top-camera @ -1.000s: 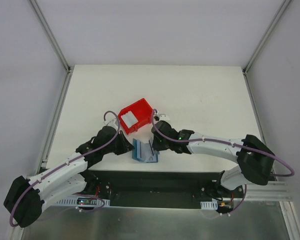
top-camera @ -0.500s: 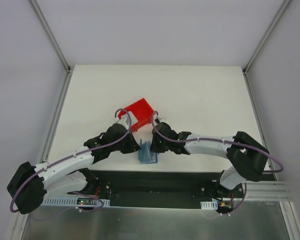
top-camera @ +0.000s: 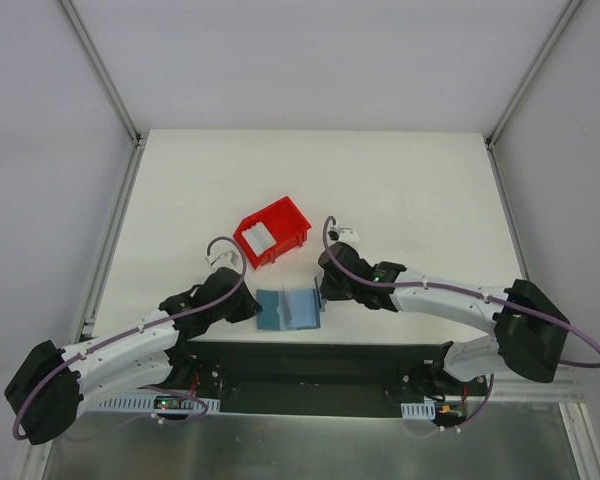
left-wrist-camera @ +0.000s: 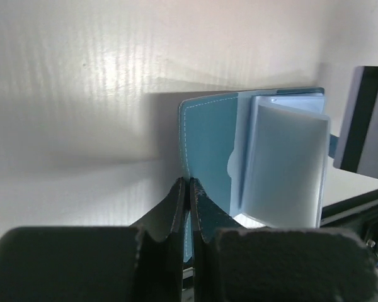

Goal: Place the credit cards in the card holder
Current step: Turn over the card slot in the card holder.

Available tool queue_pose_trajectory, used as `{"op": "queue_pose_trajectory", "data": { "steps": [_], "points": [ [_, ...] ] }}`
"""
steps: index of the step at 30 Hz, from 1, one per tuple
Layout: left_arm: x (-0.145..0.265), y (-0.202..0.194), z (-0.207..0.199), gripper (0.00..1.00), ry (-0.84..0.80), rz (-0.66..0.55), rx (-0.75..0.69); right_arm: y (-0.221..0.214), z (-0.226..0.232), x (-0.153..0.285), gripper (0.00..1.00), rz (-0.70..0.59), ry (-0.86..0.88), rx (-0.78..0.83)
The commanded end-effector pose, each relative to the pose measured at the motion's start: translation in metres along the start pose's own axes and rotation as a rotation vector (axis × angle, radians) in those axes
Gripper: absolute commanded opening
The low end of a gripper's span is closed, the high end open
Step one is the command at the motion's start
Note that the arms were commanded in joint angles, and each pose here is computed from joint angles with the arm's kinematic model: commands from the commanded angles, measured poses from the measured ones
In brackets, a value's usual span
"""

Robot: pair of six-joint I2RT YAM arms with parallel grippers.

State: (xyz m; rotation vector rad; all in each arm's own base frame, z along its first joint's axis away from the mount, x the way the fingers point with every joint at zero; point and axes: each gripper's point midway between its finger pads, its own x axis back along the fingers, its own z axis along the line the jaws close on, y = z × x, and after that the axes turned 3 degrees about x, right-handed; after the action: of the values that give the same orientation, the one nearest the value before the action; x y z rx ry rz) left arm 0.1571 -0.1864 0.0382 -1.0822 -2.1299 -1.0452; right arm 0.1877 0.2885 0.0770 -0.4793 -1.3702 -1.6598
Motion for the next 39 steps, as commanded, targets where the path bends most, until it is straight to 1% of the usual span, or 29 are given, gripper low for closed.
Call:
{"op": "queue_pose_trajectory", "data": {
  "steps": [1,5,9,13,27,33,36,39],
  "points": [
    [-0.002,-0.003,0.026,0.00,0.092,-0.029,0.034,0.013,-0.007,0.015,0.00,-0.040,-0.046,0.021],
    [-0.006,-0.012,0.038,0.00,0.133,-0.006,0.065,0.016,0.010,0.022,0.00,-0.061,0.055,-0.026],
    [-0.009,-0.013,0.045,0.00,0.157,-0.013,0.084,0.003,0.018,0.011,0.01,-0.008,0.087,-0.046],
    [-0.010,-0.012,0.043,0.00,0.147,-0.022,0.096,-0.008,0.015,0.000,0.01,0.030,0.069,-0.055],
    [-0.012,-0.015,0.043,0.00,0.133,-0.017,0.103,-0.028,0.014,-0.017,0.00,0.088,0.021,0.005],
    [-0.012,-0.014,0.042,0.00,0.125,-0.019,0.103,-0.021,0.030,-0.013,0.00,0.062,0.051,0.042],
    [-0.013,-0.015,0.043,0.00,0.128,-0.017,0.102,-0.011,0.033,-0.006,0.01,0.040,0.024,0.078],
    [-0.015,-0.014,0.040,0.00,0.123,-0.015,0.104,-0.002,0.050,-0.005,0.00,0.020,0.087,0.085]
  ]
}}
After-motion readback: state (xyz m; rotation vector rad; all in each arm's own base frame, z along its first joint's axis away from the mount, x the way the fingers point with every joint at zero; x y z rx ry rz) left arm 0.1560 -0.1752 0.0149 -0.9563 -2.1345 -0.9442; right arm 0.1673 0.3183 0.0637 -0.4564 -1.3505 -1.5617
